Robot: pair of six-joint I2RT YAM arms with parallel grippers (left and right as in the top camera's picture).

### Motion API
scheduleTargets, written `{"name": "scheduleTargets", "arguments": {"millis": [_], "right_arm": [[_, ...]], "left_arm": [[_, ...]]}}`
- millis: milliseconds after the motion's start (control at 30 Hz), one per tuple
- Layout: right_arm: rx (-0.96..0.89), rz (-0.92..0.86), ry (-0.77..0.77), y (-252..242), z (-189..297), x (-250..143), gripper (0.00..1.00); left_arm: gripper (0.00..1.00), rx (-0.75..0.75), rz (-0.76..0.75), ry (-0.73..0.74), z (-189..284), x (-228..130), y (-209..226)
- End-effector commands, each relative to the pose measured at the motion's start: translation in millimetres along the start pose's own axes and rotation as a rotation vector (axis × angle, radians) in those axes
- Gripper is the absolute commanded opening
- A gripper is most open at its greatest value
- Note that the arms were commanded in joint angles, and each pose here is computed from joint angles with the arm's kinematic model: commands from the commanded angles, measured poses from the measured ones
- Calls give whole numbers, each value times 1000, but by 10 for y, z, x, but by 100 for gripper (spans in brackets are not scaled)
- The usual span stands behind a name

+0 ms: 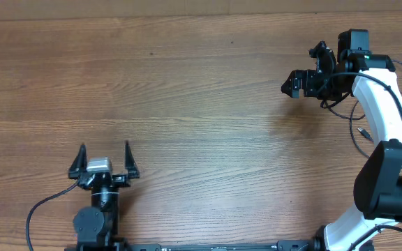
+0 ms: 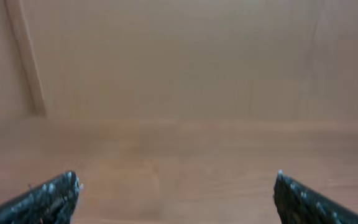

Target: Untangle cables

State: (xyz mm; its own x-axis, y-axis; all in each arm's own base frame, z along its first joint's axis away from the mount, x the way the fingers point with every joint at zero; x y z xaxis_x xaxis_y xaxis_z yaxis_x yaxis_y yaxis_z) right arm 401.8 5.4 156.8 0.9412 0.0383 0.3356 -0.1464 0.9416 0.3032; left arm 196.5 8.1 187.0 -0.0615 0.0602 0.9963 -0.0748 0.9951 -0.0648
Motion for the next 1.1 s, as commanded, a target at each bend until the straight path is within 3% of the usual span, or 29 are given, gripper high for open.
{"name": "scheduleTargets", "arguments": {"millis": [0, 400, 1067], "right_arm": [[-3, 13, -10, 8, 27, 10, 100], [-3, 13, -10, 8, 27, 10, 100], [-3, 13, -10, 8, 27, 10, 100]], "left_arm": [[100, -21, -29, 108, 16, -221, -22], [99, -73, -66, 136, 26, -277, -80], [100, -70, 9, 138, 26, -275, -83]]}}
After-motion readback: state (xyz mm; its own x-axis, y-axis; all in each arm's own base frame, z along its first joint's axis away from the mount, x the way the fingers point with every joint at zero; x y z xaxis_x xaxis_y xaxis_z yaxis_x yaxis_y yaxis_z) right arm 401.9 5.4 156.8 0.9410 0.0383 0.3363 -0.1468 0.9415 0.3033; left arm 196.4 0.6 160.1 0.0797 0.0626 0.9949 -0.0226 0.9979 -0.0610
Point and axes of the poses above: each gripper's point midway between its finger pads, its own z axis back along the fingers, its own y axis along the line the jaws close on, x = y × z, the point moved 5 cm from there along z, back along the fingers, and after that the axes turned 4 degrees about z, right-handed, at the moved point
